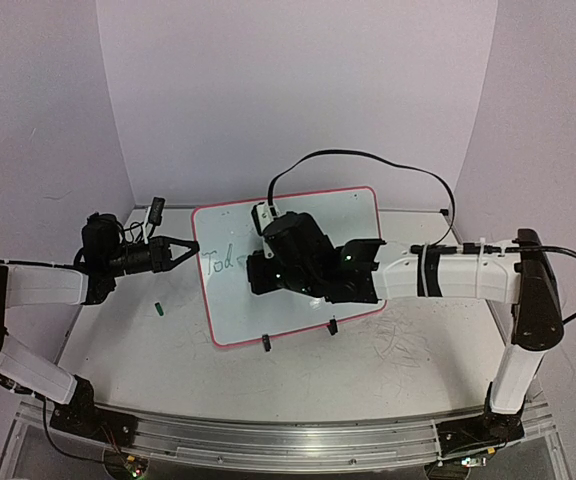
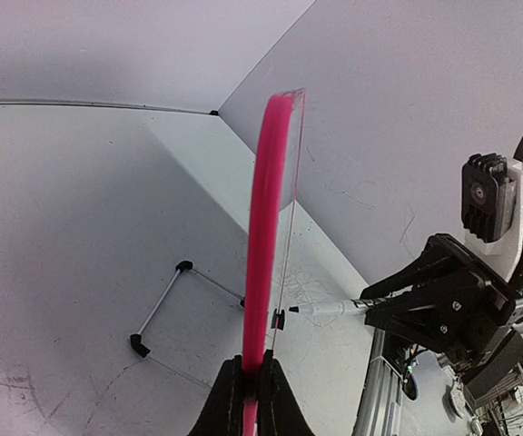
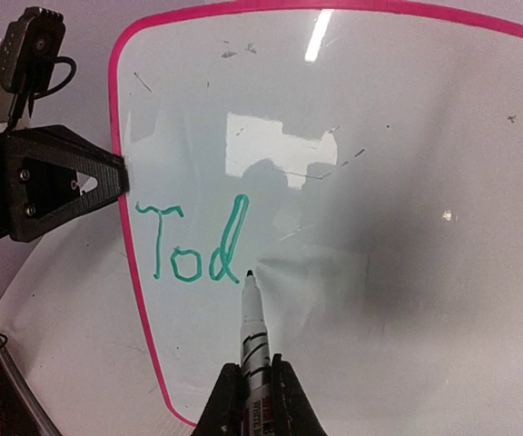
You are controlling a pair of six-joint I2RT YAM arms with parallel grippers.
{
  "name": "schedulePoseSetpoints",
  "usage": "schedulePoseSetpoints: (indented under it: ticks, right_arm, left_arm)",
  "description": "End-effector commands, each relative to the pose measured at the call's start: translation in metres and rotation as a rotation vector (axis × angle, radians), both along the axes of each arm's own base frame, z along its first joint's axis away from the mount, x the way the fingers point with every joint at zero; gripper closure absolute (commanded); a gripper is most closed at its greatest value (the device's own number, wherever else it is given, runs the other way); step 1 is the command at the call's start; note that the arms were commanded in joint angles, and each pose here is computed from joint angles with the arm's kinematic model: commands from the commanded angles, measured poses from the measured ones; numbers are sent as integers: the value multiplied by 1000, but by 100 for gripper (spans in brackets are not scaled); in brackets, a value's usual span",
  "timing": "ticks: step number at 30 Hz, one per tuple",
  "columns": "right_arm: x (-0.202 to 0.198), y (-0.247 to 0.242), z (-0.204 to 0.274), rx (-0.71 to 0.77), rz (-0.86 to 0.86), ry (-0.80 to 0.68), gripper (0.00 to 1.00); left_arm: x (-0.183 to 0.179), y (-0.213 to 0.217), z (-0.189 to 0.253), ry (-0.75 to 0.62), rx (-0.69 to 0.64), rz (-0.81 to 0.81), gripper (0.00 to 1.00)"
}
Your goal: Write a sentence on the whiteboard
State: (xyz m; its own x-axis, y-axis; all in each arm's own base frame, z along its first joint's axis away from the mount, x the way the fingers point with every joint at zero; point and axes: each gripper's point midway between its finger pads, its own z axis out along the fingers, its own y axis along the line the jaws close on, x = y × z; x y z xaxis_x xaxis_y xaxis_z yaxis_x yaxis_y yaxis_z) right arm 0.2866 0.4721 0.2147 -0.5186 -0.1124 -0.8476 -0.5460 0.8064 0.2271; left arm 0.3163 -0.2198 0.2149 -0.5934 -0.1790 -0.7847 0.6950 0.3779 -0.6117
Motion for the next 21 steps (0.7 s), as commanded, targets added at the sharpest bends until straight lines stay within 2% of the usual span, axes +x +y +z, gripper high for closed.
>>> schedulePoseSetpoints:
  ticks: [1, 21]
  right_arm:
    - [5, 0, 21, 45, -8, -39, 100]
    - [13, 11, 14, 30, -15, -49, 100]
  left_arm:
    - [-9, -5, 21, -68, -25, -46, 100]
    - [-9, -6, 22, -69, -25, -49, 100]
